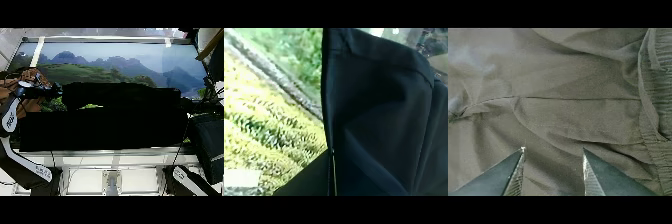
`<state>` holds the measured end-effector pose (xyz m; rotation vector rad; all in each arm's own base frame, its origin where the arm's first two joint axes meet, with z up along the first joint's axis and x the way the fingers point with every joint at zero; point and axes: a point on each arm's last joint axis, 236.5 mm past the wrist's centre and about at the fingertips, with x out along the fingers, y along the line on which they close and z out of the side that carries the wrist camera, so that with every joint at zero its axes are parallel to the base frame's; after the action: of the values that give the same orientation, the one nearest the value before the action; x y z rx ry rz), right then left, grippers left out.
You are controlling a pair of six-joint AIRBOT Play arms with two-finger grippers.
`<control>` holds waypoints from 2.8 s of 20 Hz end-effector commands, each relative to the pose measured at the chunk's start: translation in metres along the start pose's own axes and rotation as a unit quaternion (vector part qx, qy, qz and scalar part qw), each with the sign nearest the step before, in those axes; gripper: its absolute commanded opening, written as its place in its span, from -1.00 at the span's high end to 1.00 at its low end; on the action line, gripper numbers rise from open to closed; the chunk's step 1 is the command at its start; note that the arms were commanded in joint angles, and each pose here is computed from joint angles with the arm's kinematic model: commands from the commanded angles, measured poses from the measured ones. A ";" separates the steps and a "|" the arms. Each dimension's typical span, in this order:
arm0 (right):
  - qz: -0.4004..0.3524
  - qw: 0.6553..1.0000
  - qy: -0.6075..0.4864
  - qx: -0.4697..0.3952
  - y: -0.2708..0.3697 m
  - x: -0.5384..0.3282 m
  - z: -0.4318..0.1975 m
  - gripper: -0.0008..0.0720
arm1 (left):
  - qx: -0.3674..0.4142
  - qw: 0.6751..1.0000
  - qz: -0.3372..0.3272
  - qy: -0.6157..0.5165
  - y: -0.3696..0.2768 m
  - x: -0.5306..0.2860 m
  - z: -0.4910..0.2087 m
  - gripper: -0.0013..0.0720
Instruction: Fold the clothes and pants, and hang the long-sleeved shirts on hangers.
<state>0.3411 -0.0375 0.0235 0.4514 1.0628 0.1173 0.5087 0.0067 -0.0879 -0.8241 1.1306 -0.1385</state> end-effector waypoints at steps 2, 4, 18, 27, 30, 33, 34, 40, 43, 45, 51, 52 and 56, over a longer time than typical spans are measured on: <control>0.000 1.000 0.001 0.000 0.000 0.000 0.000 -0.08 | 0.023 0.999 -0.016 -0.038 -0.020 -0.023 0.026 0.94; 0.001 1.000 0.002 0.000 0.001 0.000 -0.001 -0.09 | 0.059 0.995 -0.011 -0.076 -0.037 -0.055 0.049 0.94; 0.017 0.999 -0.022 0.016 0.008 0.000 0.010 -0.08 | 0.165 0.958 0.189 -0.136 -0.014 -0.139 0.089 0.94; 0.017 0.999 -0.023 0.016 0.008 0.000 0.011 -0.08 | 0.166 0.936 0.196 -0.242 -0.047 -0.242 0.123 0.94; 0.017 0.999 -0.023 0.016 0.008 0.000 0.011 -0.08 | 0.161 0.932 0.265 -0.189 -0.012 -0.253 0.102 0.94; 0.016 0.999 -0.024 0.016 0.008 0.000 0.012 -0.08 | 0.163 0.925 0.297 -0.173 0.004 -0.248 0.101 0.94; 0.016 0.999 -0.026 0.016 0.007 0.000 0.012 -0.08 | 0.161 0.924 0.294 -0.185 0.004 -0.245 0.109 0.94; 0.017 0.999 -0.037 -0.011 0.023 0.008 0.019 -0.08 | 0.116 0.927 0.277 -0.226 0.024 -0.206 0.142 0.94; 0.019 0.998 -0.046 -0.029 0.035 0.013 0.023 -0.08 | 0.108 0.928 0.279 -0.221 0.040 -0.189 0.147 0.94; 0.021 0.998 -0.045 -0.038 0.040 0.015 0.023 -0.08 | 0.079 0.931 0.286 -0.211 0.059 -0.180 0.144 0.94; 0.010 0.998 -0.039 -0.049 0.037 0.017 0.020 -0.08 | -0.021 0.920 0.275 -0.278 0.076 -0.206 0.161 0.94; 0.010 0.998 -0.040 -0.049 0.037 0.017 0.020 -0.08 | -0.023 0.921 0.277 -0.274 0.078 -0.206 0.159 0.94; 0.001 0.998 -0.042 -0.052 0.032 0.015 0.022 -0.09 | -0.038 0.925 0.290 -0.242 0.084 -0.210 0.142 -0.95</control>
<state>0.3715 -0.0059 0.0340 0.3763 0.9671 0.1649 0.5210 0.2400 0.0394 -0.4943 0.8276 0.5558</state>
